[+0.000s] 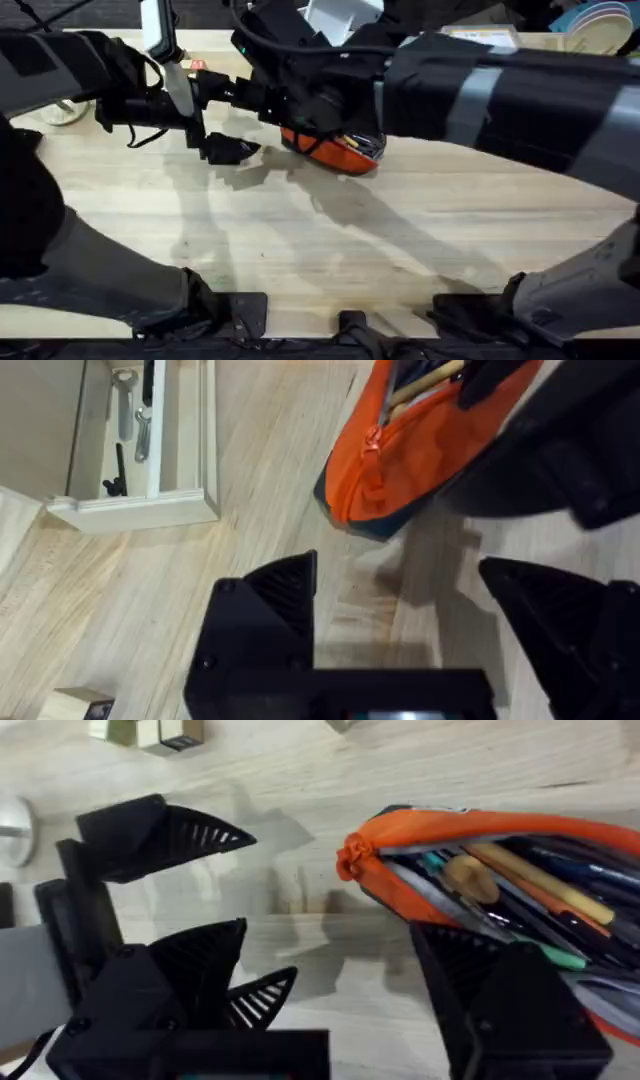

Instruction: Unzip the bag, pick up the pens from the table one at a time and place them inside, then zip the bag closed.

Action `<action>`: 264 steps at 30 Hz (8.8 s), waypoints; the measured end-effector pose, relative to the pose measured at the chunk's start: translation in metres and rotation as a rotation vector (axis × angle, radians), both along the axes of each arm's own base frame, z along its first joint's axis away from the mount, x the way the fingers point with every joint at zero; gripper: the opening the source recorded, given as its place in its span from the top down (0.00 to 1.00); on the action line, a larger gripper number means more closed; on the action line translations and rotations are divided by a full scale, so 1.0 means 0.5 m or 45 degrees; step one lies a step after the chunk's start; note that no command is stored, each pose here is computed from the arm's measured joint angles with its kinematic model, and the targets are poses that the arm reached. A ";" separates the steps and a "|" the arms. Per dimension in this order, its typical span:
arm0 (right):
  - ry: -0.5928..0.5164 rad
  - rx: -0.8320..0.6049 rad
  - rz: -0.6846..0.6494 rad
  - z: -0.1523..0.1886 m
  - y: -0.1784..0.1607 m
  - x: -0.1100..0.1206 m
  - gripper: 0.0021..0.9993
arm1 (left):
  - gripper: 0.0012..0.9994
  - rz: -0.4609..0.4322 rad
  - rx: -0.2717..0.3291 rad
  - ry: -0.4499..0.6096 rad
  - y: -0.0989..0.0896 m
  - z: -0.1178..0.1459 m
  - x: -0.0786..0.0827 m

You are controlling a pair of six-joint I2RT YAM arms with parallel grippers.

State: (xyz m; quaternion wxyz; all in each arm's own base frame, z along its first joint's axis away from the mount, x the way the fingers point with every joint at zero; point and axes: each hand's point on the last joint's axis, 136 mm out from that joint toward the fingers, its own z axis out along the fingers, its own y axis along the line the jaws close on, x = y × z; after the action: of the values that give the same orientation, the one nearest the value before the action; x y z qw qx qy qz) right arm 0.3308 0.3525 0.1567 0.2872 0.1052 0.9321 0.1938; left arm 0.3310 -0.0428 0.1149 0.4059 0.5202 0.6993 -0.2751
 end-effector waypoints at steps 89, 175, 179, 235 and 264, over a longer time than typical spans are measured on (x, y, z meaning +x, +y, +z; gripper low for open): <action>-0.014 0.111 -0.151 -0.012 -0.010 0.066 0.97 | 0.01 0.000 0.000 0.000 0.000 0.000 0.000; 0.127 -0.063 0.036 -0.030 -0.067 0.024 0.97 | 0.96 -0.224 -0.094 -0.062 -0.144 -0.039 0.034; 0.190 -0.101 -0.013 -0.034 -0.123 0.031 0.97 | 0.96 -0.226 -0.094 -0.061 -0.145 -0.039 0.034; 0.473 -0.316 -0.410 -0.124 -0.567 0.068 0.34 | 0.96 -0.255 -0.124 -0.024 -0.164 -0.035 0.019; 0.114 -0.417 -0.125 0.137 -0.576 -0.086 0.00 | 0.01 -0.235 -0.118 -0.028 -0.153 -0.036 0.023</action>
State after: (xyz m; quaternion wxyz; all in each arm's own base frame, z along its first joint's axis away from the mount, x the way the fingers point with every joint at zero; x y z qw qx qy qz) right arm 0.2880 0.0645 0.2253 0.2678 0.1108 0.9569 0.0202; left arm 0.3427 -0.1191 0.0971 0.4102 0.5661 0.6304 -0.3375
